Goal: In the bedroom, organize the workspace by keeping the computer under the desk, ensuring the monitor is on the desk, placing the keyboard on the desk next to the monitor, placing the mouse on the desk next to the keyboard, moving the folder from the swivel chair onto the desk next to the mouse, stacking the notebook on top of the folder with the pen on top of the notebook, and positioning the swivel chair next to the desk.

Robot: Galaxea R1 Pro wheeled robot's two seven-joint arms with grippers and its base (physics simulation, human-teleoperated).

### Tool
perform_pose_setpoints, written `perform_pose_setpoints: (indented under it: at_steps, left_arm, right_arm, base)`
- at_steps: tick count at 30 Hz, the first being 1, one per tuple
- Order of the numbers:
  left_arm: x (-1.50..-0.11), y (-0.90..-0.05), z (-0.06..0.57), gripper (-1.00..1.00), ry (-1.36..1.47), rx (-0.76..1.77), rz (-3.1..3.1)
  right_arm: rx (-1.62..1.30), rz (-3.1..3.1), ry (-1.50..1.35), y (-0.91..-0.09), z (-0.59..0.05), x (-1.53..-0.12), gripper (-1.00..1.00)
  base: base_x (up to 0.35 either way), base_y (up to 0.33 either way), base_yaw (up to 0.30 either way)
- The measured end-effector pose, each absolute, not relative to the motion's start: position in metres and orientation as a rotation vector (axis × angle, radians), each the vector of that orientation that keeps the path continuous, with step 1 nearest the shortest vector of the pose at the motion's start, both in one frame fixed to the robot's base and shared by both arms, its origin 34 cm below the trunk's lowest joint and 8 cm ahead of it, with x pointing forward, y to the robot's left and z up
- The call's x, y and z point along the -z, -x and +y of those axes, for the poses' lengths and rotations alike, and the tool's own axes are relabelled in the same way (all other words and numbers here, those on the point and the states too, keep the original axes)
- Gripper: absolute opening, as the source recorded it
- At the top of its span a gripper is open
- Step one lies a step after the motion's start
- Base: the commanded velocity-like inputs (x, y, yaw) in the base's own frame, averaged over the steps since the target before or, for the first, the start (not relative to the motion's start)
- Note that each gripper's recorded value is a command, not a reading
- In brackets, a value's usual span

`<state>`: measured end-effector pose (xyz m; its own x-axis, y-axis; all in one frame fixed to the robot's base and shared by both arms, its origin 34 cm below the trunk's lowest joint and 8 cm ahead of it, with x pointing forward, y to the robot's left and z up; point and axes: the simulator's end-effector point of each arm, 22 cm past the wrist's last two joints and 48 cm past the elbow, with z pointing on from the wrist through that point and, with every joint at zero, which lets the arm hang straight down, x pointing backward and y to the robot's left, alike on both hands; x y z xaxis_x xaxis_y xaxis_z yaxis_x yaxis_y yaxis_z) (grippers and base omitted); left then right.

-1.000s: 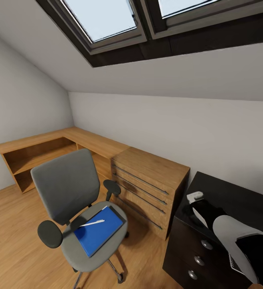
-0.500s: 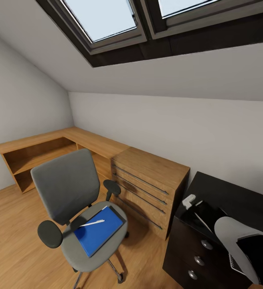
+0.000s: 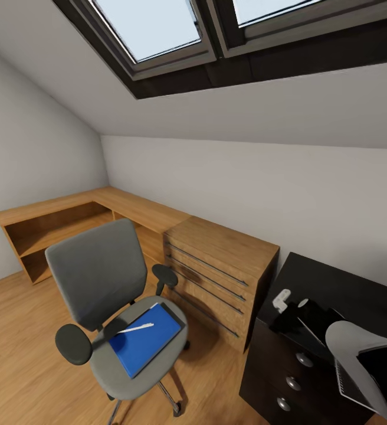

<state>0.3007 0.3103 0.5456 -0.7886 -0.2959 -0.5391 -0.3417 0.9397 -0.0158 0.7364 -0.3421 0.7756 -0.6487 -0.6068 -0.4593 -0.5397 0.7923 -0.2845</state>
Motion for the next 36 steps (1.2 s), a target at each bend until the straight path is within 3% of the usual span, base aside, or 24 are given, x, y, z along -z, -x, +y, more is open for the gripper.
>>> perform_pose_setpoints:
  at_steps: [20,36]
  left_arm:
    - [-0.543,-0.293,0.311,1.00,0.456,-0.118,2.552]
    - [-0.544,-0.293,0.312,1.00,0.452,-0.119,2.551]
  right_arm:
    - [0.202,2.445,0.924,-0.724,-0.389,-0.779,1.00]
    - [0.133,2.440,0.781,-0.728,-0.397,-0.787,1.00]
  base:
    - [0.000,-0.030,0.000]
    - [0.000,-0.019,0.000]
